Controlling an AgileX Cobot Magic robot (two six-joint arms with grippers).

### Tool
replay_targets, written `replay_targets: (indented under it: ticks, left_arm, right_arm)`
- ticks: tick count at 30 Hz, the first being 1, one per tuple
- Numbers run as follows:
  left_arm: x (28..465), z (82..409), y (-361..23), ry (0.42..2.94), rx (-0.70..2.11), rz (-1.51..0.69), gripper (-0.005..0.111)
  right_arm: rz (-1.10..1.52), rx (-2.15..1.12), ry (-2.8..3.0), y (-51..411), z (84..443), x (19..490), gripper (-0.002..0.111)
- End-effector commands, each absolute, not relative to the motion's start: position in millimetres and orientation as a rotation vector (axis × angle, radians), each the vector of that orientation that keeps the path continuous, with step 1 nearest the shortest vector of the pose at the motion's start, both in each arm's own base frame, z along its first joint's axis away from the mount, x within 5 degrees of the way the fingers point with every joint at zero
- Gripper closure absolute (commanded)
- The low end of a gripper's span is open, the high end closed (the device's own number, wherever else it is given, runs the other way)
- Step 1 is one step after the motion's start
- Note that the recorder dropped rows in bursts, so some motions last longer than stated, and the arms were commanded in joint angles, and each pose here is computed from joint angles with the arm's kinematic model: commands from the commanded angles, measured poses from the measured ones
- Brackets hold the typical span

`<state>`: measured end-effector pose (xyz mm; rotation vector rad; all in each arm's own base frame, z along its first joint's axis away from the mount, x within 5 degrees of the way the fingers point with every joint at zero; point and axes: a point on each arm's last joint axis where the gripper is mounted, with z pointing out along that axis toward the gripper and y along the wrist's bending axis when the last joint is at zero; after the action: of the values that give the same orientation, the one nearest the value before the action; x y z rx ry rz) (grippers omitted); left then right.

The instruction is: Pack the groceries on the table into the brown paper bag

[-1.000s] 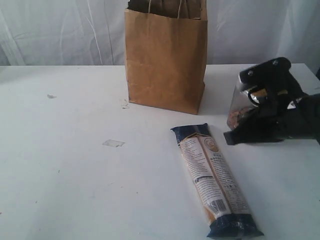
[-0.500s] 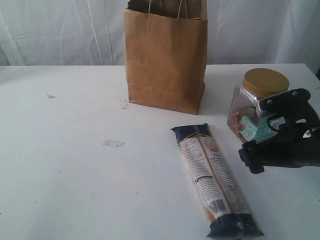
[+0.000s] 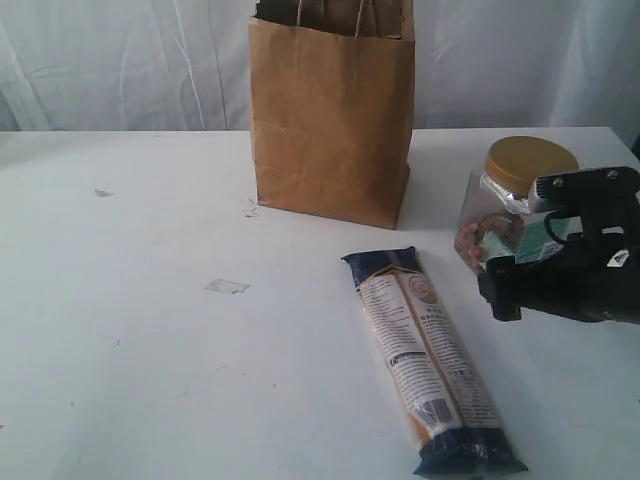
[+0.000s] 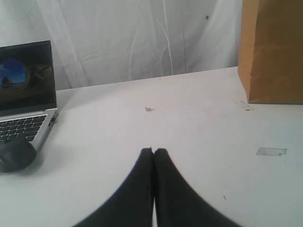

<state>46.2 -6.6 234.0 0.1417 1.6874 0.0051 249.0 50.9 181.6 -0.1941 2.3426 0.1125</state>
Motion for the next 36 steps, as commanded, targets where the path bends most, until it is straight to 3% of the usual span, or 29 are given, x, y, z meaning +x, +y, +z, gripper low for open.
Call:
replay_targets:
  ticks: [1, 11, 23, 32, 36]
  left_arm:
    - [45, 233, -7, 1.683, 0.144, -0.003, 0.107]
    - [45, 233, -7, 1.683, 0.144, -0.003, 0.107]
    - [45, 233, -7, 1.683, 0.144, -0.003, 0.107]
    - [45, 233, -7, 1.683, 0.144, -0.003, 0.107]
    - [45, 233, -7, 1.683, 0.144, -0.003, 0.107]
  right_arm:
    - [-0.011, -0.226, 2.137, 43, 182, 255, 0.004]
    - [-0.151, -0.210, 2.124, 33, 142, 264, 0.004]
    - [-0.109, -0.067, 2.039, 34, 144, 281, 0.004]
    - [-0.120, -0.427, 1.982, 53, 133, 311, 0.004]
    - [-0.167, -0.442, 1.987, 52, 127, 322, 0.004]
